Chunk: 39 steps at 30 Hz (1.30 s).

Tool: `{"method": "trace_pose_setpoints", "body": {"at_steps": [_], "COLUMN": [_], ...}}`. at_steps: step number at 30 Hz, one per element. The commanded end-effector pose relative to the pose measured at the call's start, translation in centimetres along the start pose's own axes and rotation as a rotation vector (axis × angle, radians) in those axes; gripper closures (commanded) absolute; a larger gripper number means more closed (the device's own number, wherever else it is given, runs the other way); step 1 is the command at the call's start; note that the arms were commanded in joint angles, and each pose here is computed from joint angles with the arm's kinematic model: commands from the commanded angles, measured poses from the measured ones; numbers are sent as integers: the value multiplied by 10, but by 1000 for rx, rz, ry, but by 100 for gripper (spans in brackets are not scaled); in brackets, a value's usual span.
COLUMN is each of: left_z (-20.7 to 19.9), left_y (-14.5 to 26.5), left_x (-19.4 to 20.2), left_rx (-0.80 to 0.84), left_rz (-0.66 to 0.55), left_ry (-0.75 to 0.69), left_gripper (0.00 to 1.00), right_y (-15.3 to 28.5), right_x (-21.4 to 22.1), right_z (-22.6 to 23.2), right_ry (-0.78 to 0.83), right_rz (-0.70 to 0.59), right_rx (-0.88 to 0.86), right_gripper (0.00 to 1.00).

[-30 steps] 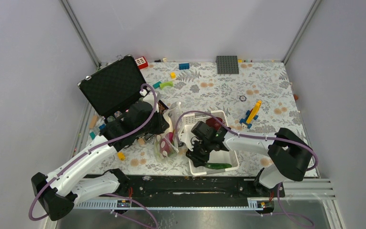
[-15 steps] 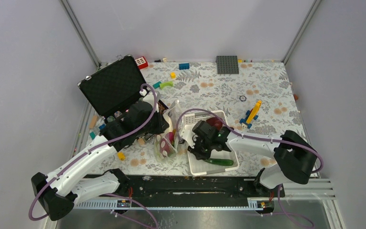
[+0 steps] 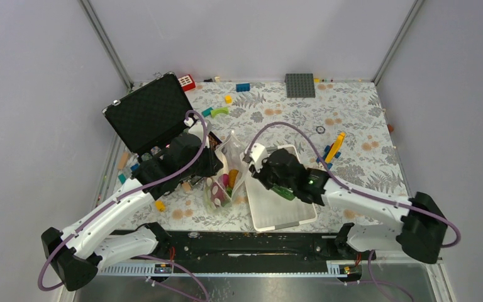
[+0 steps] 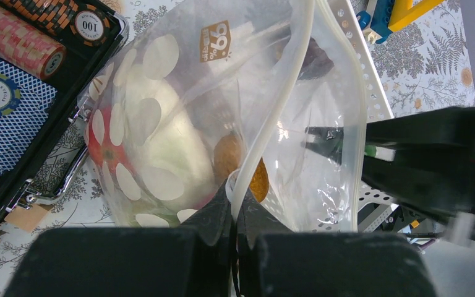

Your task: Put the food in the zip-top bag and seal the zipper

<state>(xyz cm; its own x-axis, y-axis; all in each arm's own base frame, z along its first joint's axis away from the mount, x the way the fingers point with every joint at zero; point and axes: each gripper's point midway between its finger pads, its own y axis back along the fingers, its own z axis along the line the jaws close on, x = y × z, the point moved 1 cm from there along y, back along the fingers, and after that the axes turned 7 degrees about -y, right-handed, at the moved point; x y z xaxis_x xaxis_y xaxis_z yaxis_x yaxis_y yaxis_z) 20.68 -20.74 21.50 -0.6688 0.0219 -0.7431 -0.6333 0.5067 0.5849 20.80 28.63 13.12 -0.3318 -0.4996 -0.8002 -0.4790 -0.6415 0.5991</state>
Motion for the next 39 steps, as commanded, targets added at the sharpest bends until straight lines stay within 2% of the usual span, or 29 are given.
{"method": "trace_pose_setpoints", "body": {"at_steps": [1, 8, 18, 21, 29, 39], "left_z": [-8, -10, -8, -8, -6, -7], "left_y": [8, 8, 6, 6, 8, 11], "left_x": [-24, -24, -24, -23, -22, -23], "left_rx": [27, 33, 22, 23, 19, 22], "left_rz": [-77, -77, -73, -74, -78, -87], "left_ry": [3, 9, 11, 10, 11, 14], "left_gripper": [100, 100, 100, 100, 100, 100], "right_y": [34, 90, 150, 157, 118, 76], "right_x": [-79, -141, -228, -251, -265, -224], "right_z": [-3, -2, 0, 4, 4, 16], "right_ry": [-76, -114, -172, -206, -399, -498], "right_rz": [-394, -764, -1116, -1184, -1178, -1066], "right_rx": [23, -10, -75, -116, -176, -143], "right_gripper": [100, 100, 100, 100, 100, 100]}}
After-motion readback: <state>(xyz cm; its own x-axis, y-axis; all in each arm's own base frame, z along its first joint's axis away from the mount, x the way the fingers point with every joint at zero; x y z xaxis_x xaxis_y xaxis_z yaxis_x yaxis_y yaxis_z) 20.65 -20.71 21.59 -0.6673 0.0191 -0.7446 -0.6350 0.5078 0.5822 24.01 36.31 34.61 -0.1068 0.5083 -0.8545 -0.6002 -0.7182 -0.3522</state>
